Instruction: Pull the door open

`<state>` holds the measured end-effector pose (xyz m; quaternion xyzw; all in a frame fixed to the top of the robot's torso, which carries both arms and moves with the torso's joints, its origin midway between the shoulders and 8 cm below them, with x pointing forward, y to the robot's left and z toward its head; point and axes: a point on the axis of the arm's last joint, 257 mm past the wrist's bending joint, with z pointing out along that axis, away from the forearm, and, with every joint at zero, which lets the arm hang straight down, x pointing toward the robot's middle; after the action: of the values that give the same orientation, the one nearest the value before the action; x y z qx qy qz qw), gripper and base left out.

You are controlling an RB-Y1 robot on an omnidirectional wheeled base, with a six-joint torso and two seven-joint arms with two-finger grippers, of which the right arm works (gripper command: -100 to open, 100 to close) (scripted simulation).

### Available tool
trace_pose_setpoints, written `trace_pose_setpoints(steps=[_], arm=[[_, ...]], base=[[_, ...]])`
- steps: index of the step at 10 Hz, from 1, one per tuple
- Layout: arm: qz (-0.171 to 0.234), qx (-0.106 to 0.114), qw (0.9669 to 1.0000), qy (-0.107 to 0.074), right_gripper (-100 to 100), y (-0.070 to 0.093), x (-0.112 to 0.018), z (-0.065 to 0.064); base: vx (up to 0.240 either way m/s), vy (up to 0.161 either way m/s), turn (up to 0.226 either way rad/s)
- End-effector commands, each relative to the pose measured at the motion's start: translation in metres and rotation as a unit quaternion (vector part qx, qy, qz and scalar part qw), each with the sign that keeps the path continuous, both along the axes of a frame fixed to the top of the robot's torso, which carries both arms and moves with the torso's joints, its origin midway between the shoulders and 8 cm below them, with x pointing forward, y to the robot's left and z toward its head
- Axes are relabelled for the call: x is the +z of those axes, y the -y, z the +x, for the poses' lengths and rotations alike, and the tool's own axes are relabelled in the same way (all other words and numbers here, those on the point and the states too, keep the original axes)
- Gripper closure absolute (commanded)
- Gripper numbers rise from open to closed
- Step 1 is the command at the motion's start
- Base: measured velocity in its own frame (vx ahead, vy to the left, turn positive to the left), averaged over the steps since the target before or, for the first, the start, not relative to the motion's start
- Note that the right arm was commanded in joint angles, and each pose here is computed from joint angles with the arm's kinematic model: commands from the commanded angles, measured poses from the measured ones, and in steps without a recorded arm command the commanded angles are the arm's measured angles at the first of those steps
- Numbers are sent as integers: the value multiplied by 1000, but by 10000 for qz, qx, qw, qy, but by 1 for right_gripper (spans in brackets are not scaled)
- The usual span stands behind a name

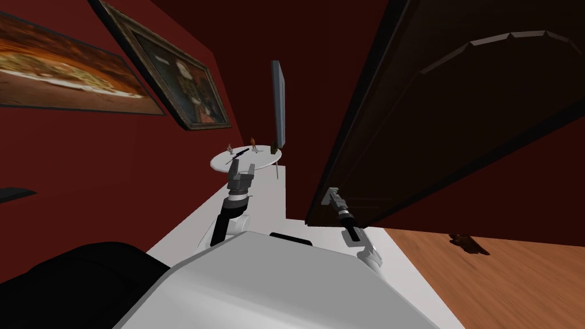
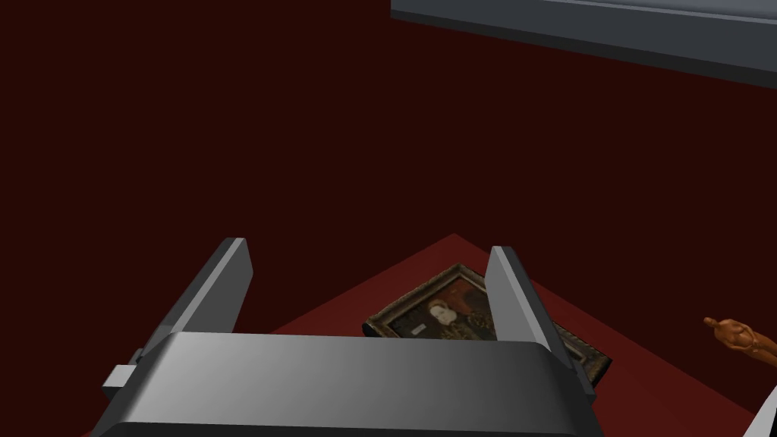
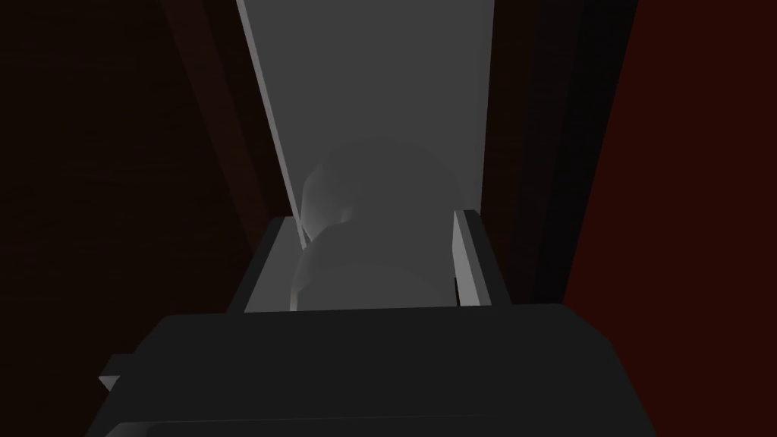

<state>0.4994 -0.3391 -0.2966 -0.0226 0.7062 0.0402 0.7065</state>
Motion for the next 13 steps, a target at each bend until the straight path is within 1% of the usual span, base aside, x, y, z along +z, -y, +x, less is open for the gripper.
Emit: trace_pose_setpoints(steps=[1,2,3,5,6,8,9,10,12,13], arm=[[8,10,10000,20,100,-1,1,0],[8,10,10000,20,100,-1,1,0],[329,-30,9995,5,100,-1,1,-1],[612,-52,9981,23,100,-2,2,-1],[934,-75,9956,43,100,-3,4,0],[1340,-102,9909,68,100,-5,7,0],[1542,-114,9879,80,100,-5,8,0],[1787,-128,9838,95,100,-6,9,0],[2292,-155,9732,126,100,-8,12,0],[2544,-167,9669,141,100,-8,13,0]], base=[[-11,-1,-5],[0,0,0],[-37,-40,81],[-79,-64,83],[-100,-67,98],[-102,-58,84],[-91,-61,82],[-87,-72,87],[-93,-57,94],[-78,-70,97]])
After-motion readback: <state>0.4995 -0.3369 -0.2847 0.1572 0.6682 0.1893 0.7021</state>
